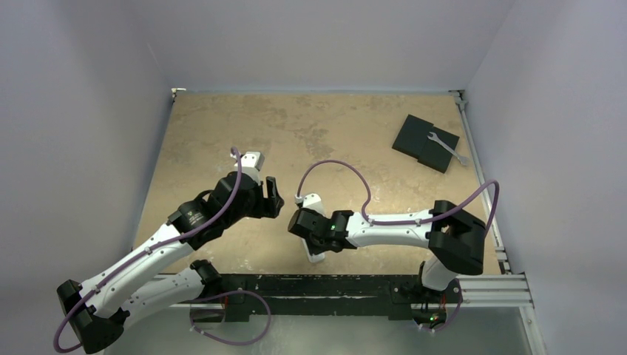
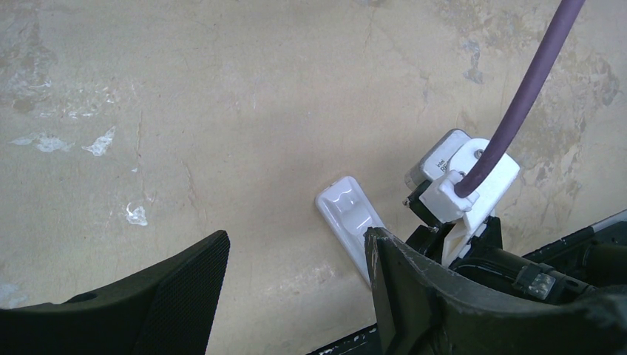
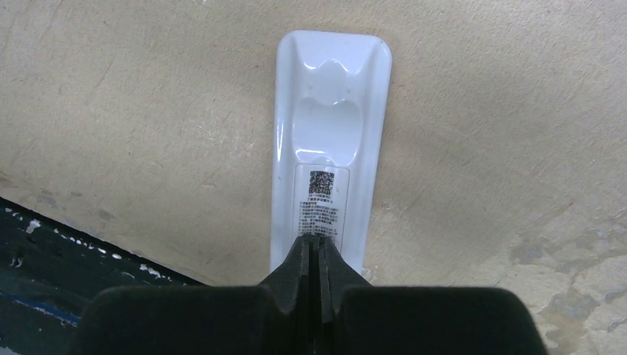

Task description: Load the batteries into the remote control

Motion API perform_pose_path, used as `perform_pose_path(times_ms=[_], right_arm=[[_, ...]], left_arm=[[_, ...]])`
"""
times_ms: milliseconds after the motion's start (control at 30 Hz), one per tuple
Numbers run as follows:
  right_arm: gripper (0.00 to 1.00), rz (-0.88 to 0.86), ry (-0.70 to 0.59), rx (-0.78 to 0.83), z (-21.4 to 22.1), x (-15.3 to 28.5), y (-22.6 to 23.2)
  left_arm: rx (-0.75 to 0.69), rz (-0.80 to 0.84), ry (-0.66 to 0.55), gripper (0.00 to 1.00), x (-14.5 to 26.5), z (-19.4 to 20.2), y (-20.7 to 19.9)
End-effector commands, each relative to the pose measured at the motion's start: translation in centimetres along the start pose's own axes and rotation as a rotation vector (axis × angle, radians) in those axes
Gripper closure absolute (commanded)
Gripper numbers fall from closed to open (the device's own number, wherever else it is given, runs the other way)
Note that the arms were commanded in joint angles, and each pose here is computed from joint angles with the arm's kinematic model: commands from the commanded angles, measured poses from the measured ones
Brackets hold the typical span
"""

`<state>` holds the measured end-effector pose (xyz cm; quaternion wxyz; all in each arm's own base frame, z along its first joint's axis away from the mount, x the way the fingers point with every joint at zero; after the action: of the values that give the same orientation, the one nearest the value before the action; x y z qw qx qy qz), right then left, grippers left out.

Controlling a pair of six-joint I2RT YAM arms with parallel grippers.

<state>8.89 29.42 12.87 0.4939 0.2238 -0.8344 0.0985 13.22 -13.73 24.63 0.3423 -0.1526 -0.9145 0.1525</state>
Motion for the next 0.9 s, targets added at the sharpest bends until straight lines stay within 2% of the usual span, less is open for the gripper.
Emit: perform_pose_path(times_ms=[0, 500, 700, 867], right_arm=[[1.00, -0.003, 0.010, -0.010, 0.4, -0.4, 0.2], [1.00, -0.009, -0.030, -0.004, -0.9, 1.1, 0.3], [0.97, 0.000, -0.080, 0.016, -1.8, 2.3, 0.1], [0.89, 0.031, -0.119, 0.031, -2.6, 3.0, -0.6]], left_arm=[[-0.011, 0.003, -0.032, 0.32, 0.3, -0.6, 0.0], [-0.008, -0.007, -0.034, 0.32, 0.3, -0.6, 0.0], [-0.006, -0.014, -0.028, 0.32, 0.1, -0.6, 0.0], [-0.005, -0.016, -0.018, 0.32, -0.1, -0.5, -0.1]])
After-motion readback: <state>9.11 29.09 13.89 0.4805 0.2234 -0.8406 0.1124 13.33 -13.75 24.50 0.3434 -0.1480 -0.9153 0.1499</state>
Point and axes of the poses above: each gripper's point midway between its finger pads, its own x axis back along the fingers, its own y axis along the line the jaws close on, z = x × y, the point moved 10 cm from there along x, back along the fingers, and after that the axes turned 6 degrees about x, right-handed, at the moved point
